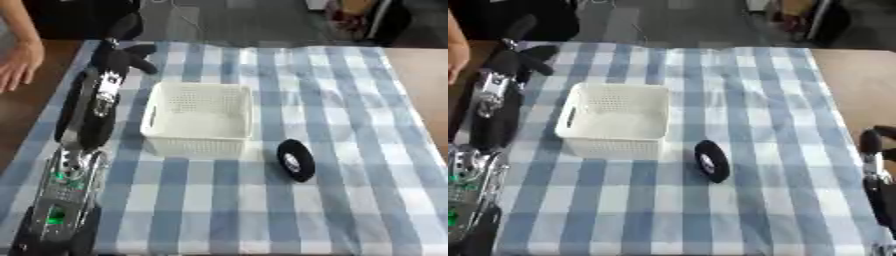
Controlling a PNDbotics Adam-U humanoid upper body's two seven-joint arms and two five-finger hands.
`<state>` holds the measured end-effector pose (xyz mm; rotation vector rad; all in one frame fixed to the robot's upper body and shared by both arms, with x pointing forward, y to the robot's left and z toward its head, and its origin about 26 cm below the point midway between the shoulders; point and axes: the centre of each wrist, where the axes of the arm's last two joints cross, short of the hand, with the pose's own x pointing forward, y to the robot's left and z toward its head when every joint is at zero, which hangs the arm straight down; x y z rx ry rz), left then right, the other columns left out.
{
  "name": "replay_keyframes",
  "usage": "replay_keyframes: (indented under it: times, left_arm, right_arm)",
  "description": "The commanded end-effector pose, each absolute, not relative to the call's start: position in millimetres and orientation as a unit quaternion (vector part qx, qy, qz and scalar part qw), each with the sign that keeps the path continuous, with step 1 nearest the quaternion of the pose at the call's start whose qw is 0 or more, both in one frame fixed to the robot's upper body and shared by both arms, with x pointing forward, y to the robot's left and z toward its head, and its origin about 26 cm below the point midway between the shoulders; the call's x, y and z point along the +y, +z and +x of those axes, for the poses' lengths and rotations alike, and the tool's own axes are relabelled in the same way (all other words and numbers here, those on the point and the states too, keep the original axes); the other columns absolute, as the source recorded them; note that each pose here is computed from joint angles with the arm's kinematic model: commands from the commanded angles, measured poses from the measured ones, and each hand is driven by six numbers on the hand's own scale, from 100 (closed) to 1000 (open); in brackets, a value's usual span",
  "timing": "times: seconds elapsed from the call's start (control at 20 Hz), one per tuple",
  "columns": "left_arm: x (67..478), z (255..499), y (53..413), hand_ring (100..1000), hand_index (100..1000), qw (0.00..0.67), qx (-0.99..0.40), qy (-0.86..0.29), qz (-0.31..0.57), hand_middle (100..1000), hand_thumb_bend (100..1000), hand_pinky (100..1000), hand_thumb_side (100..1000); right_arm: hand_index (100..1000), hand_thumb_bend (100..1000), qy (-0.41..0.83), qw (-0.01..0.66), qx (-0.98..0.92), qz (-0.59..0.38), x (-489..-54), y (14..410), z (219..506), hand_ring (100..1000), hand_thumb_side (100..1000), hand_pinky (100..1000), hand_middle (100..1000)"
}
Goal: Pick up objects on the table and place them in the box.
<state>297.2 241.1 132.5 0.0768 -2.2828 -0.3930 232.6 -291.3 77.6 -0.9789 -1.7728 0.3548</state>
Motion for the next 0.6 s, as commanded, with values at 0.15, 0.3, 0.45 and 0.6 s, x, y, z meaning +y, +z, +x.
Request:
replay_keyframes:
  times: [0.15,0.3,0.45,0.6]
  left_arm:
    - [239.2,297.8,138.8,773,568,0.39,-0.907,-0.159,0.027,1000,100,906,913]
    - [239.0,297.8,138.9,773,567,0.39,-0.907,-0.16,0.026,1000,100,906,913]
    - [239.0,297.9,138.9,773,567,0.39,-0.906,-0.16,0.026,1000,100,906,913]
    - [238.9,297.9,138.8,774,567,0.39,-0.906,-0.161,0.026,1000,100,907,912]
  right_arm:
    - [728,576,0.216,0.506,-0.708,-0.443,-280.6,81.0,234.2,485,861,662,731]
    - [727,575,0.227,0.512,-0.704,-0.438,-278.2,79.9,233.8,489,861,661,737]
    - [727,576,0.234,0.515,-0.702,-0.433,-277.1,79.4,233.5,489,859,660,738]
    - [727,580,0.243,0.514,-0.702,-0.43,-276.5,79.5,233.5,492,864,657,740]
